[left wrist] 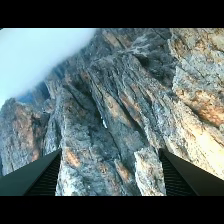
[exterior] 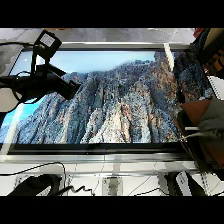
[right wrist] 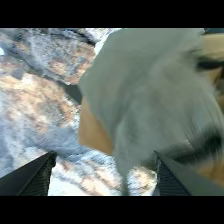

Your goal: Fold the clothes and pants, and hang the long-sleeved shirts on hangers.

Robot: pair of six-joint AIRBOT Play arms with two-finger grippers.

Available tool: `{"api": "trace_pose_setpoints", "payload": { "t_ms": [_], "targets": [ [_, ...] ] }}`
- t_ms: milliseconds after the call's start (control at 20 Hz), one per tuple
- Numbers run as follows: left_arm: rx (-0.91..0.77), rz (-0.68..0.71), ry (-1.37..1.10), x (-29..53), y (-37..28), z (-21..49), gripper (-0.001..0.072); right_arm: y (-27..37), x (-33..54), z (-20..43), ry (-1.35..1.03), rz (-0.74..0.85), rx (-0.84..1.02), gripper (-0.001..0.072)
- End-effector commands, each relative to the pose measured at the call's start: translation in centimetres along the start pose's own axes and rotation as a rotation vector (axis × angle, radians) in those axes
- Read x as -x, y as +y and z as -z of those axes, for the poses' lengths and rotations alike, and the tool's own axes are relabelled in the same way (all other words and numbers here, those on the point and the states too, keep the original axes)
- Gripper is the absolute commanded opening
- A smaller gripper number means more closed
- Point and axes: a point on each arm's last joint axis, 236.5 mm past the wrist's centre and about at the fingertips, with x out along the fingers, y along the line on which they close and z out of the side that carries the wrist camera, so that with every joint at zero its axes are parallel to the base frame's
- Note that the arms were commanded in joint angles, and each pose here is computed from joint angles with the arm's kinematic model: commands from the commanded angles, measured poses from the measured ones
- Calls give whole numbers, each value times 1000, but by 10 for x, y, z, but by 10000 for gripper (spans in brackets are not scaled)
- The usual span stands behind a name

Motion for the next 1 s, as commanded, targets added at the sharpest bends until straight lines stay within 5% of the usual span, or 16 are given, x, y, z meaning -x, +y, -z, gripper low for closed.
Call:
{"api": "trace_pose_setpoints", "payload": {
  "t_ms": [0, 100, 200, 250, 400, 950],
  "targets": [
    [0, -1, -2, 1, 0, -1, 695, 11, 0, 4, 18, -45, -40, 677],
    [0, -1, -2, 1, 0, -1, 694, 23, 1, 4, 18, -96, -13, 607],
    [0, -1, -2, 1, 0, -1, 695, 49, 2, 9, 36, -207, 93, 100],
    [0, -1, -2, 1, 0, -1, 695, 63, 3, 13, 52, -269, 155, 25],
    [0, -1, -2, 1, 0, -1, 695, 93, 3, 30, 112, -406, 349, 24],
    [0, -1, -2, 1, 0, -1, 694, 171, -93, 96, 337, -533, 849, 23]
  ]
}}
